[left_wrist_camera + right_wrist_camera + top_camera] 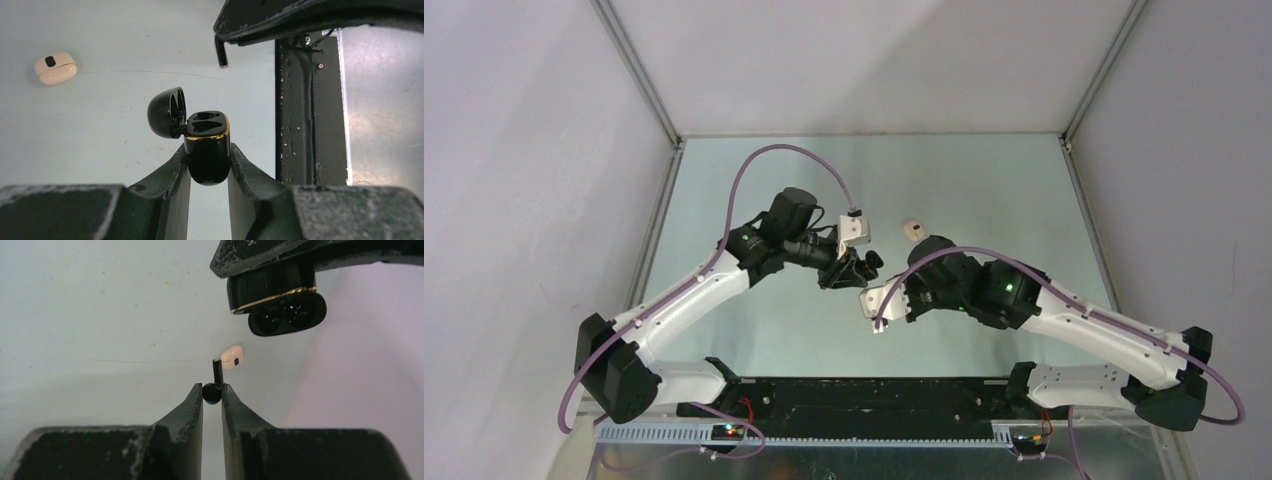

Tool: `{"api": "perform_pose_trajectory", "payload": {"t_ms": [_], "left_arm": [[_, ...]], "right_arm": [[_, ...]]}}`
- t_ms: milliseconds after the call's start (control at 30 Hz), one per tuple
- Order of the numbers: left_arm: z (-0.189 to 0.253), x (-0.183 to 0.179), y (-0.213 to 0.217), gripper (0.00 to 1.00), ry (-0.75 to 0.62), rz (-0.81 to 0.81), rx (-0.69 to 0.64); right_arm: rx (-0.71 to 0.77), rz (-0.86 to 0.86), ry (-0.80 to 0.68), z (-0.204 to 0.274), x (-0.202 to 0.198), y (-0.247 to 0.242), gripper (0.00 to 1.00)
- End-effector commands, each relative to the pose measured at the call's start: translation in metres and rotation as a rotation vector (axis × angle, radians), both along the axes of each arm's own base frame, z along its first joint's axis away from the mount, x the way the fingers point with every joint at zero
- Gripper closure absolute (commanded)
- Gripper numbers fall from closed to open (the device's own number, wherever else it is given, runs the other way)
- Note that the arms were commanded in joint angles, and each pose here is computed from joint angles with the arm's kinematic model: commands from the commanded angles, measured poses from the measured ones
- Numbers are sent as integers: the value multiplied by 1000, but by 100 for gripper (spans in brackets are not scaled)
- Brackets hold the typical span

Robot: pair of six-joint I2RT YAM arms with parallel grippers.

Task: Insert the wireless bluetooth earbuds into the charging case
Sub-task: Insert the right earbud into the right side groove of the charging case.

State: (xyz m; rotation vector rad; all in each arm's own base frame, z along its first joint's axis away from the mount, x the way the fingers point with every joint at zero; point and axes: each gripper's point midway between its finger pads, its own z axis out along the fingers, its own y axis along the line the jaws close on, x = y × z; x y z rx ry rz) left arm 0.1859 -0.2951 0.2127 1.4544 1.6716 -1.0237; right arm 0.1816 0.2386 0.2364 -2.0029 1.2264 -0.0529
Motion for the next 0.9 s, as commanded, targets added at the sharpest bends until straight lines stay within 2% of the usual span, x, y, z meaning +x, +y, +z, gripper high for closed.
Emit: {"api": "perform_pose_trajectory", "payload": {"t_ms": [0, 167, 400, 867], "left_arm": [[6, -9, -4, 100, 3, -61, -31], [4, -14, -4, 100, 15, -92, -31], [1, -16, -4, 100, 24, -103, -25], [9, -28, -3, 100, 56, -162, -52]], "right_arm": [[12, -61, -99, 22, 12, 10, 87], [6, -61, -130, 24, 13, 21, 89], [70, -38, -108, 43, 4, 36, 91], [24, -6, -105, 33, -6, 42, 90]]}}
